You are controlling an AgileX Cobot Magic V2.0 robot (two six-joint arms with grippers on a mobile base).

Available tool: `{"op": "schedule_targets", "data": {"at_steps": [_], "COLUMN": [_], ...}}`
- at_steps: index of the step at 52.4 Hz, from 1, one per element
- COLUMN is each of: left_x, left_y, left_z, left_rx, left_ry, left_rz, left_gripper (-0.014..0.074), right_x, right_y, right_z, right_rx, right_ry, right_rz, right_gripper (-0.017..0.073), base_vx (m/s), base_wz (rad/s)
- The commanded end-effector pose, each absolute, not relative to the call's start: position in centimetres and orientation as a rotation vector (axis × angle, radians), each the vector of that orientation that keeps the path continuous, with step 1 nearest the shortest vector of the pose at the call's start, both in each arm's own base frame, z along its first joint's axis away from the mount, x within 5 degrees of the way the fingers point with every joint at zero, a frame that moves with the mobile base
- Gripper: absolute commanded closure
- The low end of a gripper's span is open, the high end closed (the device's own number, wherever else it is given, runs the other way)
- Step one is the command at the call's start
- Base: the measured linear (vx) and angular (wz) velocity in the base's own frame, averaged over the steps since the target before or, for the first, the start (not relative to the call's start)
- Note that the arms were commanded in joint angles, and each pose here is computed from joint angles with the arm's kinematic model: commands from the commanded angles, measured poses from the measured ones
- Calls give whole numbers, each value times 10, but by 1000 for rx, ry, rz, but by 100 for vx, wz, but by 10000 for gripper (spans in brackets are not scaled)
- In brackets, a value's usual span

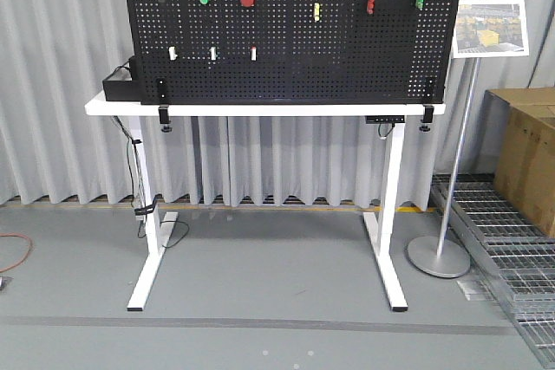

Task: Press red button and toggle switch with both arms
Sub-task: 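Drive the base forward until the pegboard fills the view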

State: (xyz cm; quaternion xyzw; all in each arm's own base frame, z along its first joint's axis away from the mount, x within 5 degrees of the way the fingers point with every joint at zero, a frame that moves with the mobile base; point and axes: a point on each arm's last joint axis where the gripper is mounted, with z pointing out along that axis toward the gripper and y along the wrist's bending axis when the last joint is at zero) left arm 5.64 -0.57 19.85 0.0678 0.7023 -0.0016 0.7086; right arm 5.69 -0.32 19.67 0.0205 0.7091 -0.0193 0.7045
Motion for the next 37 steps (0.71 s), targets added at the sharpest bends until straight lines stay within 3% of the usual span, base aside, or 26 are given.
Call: {"op": "schedule_targets", "data": {"at_steps": [1, 37], "left_x": [57, 57], "left_y": [-5, -5], "left_z": [195, 195], "left_rx": [128, 128], "left_ry": [1502, 1502], "left_rz": [-8, -8], "left_gripper": [592, 592], "right_x": [56, 56], "right_y": [-3, -3], "right_z": [202, 202], "right_rx": [42, 42], "right_ry": [1484, 1482], "right_rz": [-55, -55], "right_gripper": [559, 559], "base_vx": [0, 0], "base_wz": [0, 0]}}
